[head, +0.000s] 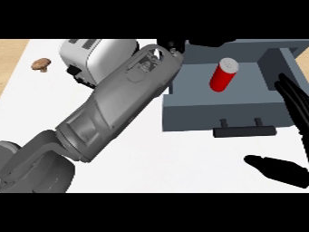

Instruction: Pick up the can, place it into the drawer and close the drawer

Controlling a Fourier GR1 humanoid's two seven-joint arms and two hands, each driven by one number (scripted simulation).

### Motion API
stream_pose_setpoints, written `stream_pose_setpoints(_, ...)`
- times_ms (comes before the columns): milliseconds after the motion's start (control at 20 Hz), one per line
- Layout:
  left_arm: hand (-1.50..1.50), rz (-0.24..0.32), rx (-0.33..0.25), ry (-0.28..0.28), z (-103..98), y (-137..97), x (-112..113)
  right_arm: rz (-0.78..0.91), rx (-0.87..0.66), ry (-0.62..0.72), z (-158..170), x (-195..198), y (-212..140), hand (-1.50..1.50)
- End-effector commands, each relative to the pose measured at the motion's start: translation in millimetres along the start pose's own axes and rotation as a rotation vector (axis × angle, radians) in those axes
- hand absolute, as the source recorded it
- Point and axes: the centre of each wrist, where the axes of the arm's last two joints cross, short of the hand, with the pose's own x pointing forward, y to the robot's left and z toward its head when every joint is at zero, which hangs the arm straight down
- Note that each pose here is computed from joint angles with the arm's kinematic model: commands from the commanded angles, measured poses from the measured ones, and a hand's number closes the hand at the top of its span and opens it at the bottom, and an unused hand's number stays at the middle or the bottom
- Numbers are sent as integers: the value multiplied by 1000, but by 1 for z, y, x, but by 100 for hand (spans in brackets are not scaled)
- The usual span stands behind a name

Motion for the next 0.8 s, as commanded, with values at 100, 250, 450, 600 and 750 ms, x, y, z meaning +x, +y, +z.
stream_pose_setpoints(100, -150, 13, -16, 20, 6, -3, 3, 198, 77, 8, -16, -9, 45, -150)
stream_pose_setpoints(250, -150, 0, 17, 19, -7, 12, 5, 288, 101, 43, -16, -27, 47, -150)
stream_pose_setpoints(450, -150, -5, 11, 19, -8, 27, 16, 242, 53, 82, -14, -34, 90, -150)
stream_pose_setpoints(600, -150, 2, 6, 32, -10, 42, 15, 247, 37, 103, -29, -28, 108, -150)
stream_pose_setpoints(750, -150, 12, 10, 56, -5, 51, 25, 282, 25, 142, -38, -67, 108, -150)
